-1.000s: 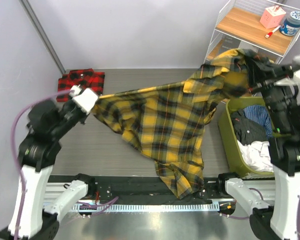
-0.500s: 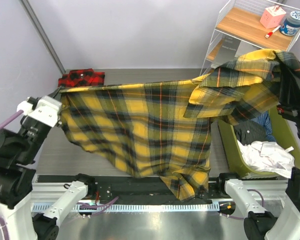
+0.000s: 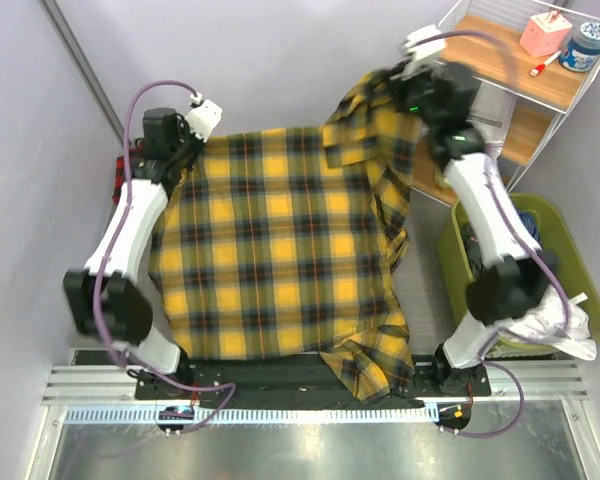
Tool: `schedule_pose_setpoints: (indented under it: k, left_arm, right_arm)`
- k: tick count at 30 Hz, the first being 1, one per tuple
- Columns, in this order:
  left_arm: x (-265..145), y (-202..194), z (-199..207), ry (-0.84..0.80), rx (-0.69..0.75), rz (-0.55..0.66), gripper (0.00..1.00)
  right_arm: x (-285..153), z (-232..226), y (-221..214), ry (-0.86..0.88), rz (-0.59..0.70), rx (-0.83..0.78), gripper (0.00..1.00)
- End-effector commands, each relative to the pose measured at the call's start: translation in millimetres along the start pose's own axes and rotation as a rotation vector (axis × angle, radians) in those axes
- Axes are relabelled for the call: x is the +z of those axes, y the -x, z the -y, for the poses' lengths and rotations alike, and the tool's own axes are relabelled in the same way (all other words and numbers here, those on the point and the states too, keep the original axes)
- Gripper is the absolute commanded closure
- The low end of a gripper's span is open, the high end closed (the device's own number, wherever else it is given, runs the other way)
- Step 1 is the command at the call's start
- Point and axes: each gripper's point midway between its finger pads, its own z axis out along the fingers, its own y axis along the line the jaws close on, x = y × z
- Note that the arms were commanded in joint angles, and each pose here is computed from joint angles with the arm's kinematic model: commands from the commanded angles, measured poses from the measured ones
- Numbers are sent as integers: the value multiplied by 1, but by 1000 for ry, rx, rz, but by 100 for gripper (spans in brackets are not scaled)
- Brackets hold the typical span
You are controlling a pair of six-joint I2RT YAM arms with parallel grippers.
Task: Fold and stack the long sleeve shirts
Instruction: Flatten the shirt out
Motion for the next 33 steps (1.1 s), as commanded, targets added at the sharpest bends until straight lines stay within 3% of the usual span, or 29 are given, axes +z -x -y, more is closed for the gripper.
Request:
schedule_pose_setpoints:
  k: [1,2,3,4,5,7,8,9,10,11,12,13,15,17,19,21,27,33]
  left_arm:
    - [83,9,-17,-29,-67,47,97]
    - [95,-3,-5,-85,-85,-10,91]
    - [103,22,-21,-69,-78,26,72]
    - [127,-1,-11,-90,-100,-55,63]
    - [124,-13,-12,-100,-127,-135,56]
    - [114,-16,-22,-135,-205,-156,18]
    - [100,-23,-18,-163,-224,-190,11]
    - [95,-46,3,-241,-235,-238,9]
    - [83,-51,16,-294,-228,-245,9]
    - [59,-43,16,-305,-211,-222,9]
    - [47,-49,29,-348,-208,-220,9]
    - [34,-75,58,-429,-212,-274,9]
    - [-5,-81,80,-523,-212,-285,11]
    - [-27,-101,112,-624,-236,-338,13]
    - [-51,-115,136,-718,-255,-400,22]
    - [-67,-142,160,-787,-252,-487,34]
    - [-68,-202,183,-789,-214,-648,39]
    - [-39,-236,181,-734,-175,-762,43]
  right_arm:
    - [80,-19,-36,-63,-26,-144,85]
    - [95,-20,-51,-66,-68,-157,59]
    - [98,-13,-24,-84,-71,-183,47]
    - [120,-8,-81,-116,-198,-182,29]
    - [120,-6,-85,-107,-235,-189,20]
    - [93,0,-94,-67,-373,-191,1]
    - [80,-9,-94,9,-401,-165,0]
    - [58,-16,-147,70,-566,-113,0]
    - [28,-18,-114,92,-532,-104,0]
    - [13,-35,-123,168,-553,-81,0]
    - [-14,-51,-176,219,-690,-42,0]
    - [-36,-59,-160,236,-675,-29,0]
    - [-76,-79,-202,300,-830,31,5]
    - [-104,-83,-217,305,-920,43,24]
    - [-127,-78,-243,281,-1002,28,41]
    - [-155,-76,-265,282,-1106,11,47]
    - [-197,-94,-327,343,-1289,87,55]
    - [-183,-92,-366,319,-1290,72,57]
